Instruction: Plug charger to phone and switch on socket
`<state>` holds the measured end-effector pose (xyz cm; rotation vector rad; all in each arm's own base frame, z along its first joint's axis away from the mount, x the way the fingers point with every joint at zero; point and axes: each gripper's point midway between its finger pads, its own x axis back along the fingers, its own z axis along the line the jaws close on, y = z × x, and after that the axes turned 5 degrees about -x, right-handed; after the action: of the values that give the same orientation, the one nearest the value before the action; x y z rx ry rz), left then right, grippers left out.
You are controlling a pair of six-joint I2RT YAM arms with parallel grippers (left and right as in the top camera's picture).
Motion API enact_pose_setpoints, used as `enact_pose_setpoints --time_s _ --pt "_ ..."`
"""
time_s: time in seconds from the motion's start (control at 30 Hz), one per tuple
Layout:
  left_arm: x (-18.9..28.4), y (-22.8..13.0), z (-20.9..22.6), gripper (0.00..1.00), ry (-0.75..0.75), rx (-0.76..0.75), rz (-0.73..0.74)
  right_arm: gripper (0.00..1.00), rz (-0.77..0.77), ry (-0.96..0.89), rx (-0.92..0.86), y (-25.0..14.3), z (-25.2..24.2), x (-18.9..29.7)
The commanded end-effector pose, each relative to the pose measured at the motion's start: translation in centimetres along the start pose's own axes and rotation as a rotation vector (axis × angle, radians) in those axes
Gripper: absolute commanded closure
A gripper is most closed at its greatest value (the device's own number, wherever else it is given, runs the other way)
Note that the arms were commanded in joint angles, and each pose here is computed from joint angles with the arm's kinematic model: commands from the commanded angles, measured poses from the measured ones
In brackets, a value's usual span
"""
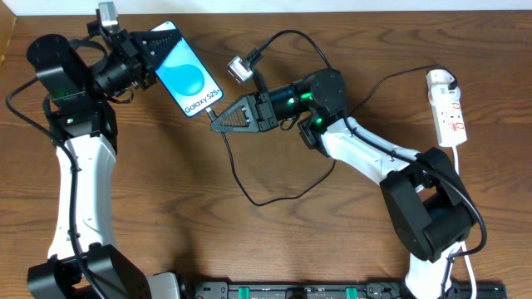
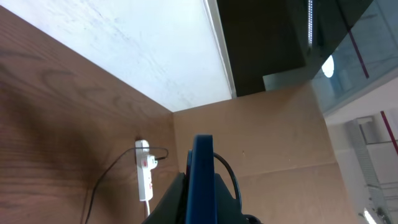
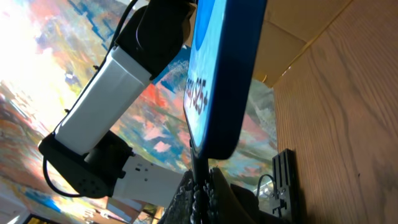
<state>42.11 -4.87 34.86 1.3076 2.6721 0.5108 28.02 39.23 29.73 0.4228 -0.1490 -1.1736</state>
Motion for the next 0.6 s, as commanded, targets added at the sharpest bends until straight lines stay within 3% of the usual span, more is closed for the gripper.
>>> enact_pose_setpoints --time_s 0.0,0.57 --pt "-0.2 -0.5 -0.8 0.93 -0.021 -0.033 0.029 0.99 -0.023 0.012 0.049 0.6 1.2 -0.4" --pt "-1.5 -2.9 -1.8 0.93 -0.071 -0.128 0.127 0.99 -0.028 0.003 0.042 0.7 0.8 -0.4"
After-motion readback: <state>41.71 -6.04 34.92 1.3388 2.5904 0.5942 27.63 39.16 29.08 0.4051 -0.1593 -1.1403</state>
